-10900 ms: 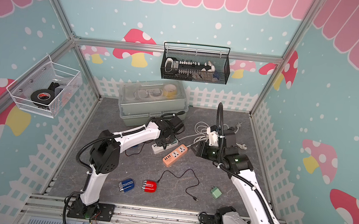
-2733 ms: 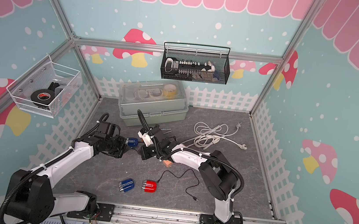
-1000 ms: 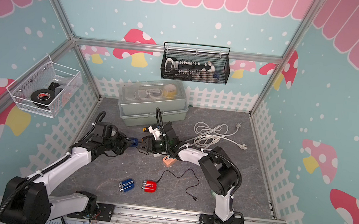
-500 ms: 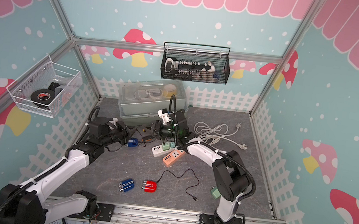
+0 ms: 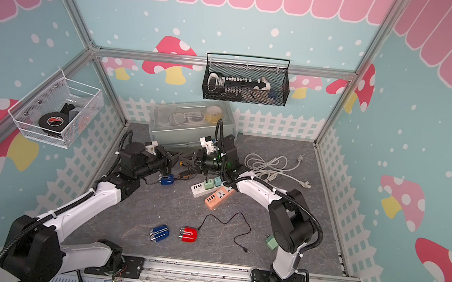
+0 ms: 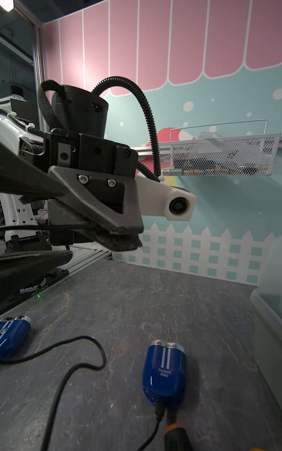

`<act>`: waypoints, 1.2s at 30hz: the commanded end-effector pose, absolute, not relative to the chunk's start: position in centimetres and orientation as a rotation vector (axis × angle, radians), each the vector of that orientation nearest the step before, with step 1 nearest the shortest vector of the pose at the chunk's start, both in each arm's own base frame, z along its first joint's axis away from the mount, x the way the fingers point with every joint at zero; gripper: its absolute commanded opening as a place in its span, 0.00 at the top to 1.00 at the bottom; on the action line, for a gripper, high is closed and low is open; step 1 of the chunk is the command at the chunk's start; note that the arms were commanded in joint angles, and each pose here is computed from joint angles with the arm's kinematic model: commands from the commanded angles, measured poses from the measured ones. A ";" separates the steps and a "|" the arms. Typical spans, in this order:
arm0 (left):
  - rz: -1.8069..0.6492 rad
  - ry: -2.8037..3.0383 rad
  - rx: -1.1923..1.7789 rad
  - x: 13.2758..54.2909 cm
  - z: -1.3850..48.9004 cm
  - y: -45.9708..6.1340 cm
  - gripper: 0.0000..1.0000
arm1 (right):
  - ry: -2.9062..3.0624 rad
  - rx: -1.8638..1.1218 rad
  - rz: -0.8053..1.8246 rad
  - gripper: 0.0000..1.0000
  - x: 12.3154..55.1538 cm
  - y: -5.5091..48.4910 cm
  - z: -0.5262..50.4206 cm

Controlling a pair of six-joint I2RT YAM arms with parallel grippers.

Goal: Charge the electric shaver
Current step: Pick up the charging cable from the center of the board.

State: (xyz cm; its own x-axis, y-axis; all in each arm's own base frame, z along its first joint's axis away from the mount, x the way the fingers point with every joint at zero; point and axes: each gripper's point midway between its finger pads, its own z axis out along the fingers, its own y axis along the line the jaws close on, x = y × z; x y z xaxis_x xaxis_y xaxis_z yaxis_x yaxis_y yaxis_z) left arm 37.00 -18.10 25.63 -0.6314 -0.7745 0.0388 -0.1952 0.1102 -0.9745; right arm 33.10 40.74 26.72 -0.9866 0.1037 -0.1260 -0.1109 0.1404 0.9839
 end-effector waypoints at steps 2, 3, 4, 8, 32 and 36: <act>-1.584 1.841 -0.909 37.5 27.7 -18.6 1.00 | 2.151 0.024 2.017 0.73 33.3 40.0 29.3; -1.586 1.842 -0.908 37.4 27.7 -18.7 1.00 | 2.140 0.042 2.019 0.75 33.6 39.8 29.4; -1.585 1.843 -0.911 37.4 27.6 -18.7 1.00 | 2.133 0.055 2.022 0.76 33.7 39.8 29.3; -1.590 1.848 -0.912 37.1 27.5 -18.8 1.00 | 2.129 0.073 2.030 0.92 33.9 39.7 29.4; -1.559 2.183 -0.701 35.4 25.2 -20.1 0.90 | 2.293 -0.090 2.126 1.00 32.0 38.5 28.9; -1.546 2.178 -0.712 35.4 25.1 -19.8 0.93 | 2.301 -0.077 2.124 1.00 32.1 38.2 28.5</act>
